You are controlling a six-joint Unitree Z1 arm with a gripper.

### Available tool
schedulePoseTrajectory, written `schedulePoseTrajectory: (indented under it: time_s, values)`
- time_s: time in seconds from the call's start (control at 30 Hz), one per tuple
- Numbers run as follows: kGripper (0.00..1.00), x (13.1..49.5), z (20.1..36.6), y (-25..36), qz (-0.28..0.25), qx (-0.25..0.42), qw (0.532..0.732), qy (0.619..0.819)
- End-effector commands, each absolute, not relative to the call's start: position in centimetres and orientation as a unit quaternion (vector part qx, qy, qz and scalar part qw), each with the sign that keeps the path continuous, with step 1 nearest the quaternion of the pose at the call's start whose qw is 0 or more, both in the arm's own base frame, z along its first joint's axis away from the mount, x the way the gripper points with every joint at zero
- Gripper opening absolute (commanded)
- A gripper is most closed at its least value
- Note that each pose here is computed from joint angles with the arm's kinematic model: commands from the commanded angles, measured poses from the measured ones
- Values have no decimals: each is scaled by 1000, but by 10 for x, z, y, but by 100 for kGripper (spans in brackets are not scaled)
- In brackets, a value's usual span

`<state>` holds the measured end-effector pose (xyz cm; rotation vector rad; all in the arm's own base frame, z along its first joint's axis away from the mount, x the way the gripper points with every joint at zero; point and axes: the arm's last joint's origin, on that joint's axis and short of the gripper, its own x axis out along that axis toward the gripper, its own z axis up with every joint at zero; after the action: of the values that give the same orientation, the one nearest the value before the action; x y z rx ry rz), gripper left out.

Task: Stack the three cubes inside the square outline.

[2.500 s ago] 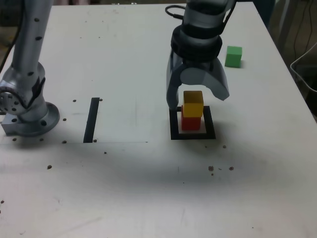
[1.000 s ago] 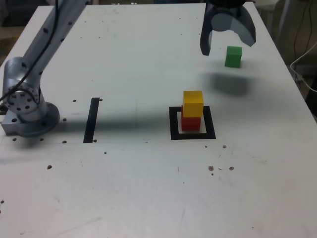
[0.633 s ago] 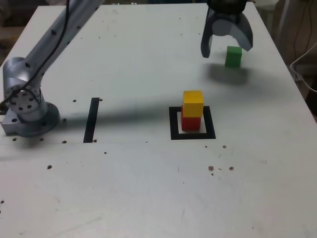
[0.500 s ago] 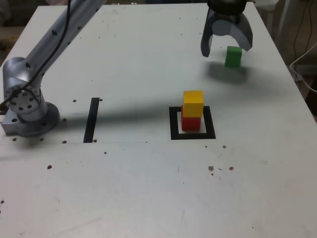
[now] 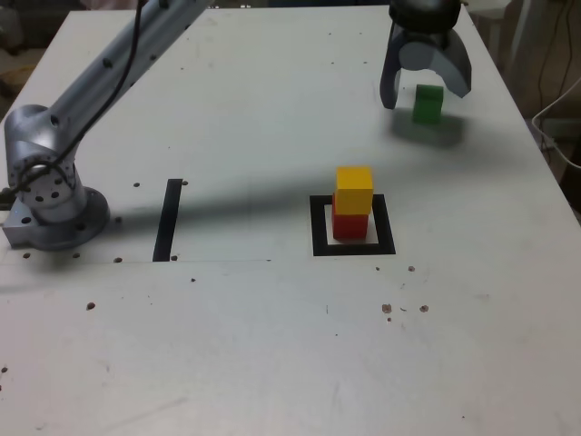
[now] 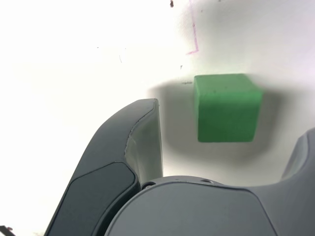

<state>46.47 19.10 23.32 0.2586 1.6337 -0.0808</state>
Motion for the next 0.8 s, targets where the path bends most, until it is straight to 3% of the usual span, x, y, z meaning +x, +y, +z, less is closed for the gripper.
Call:
schedulePoseTrajectory:
  time_s: [0.0, 0.37, 0.77]
  values:
    - [90, 469, 228, 191, -37, 117, 677, 726]
    - [82, 482, 217, 192, -33, 115, 685, 719]
    - [62, 485, 220, 188, -25, 120, 688, 715]
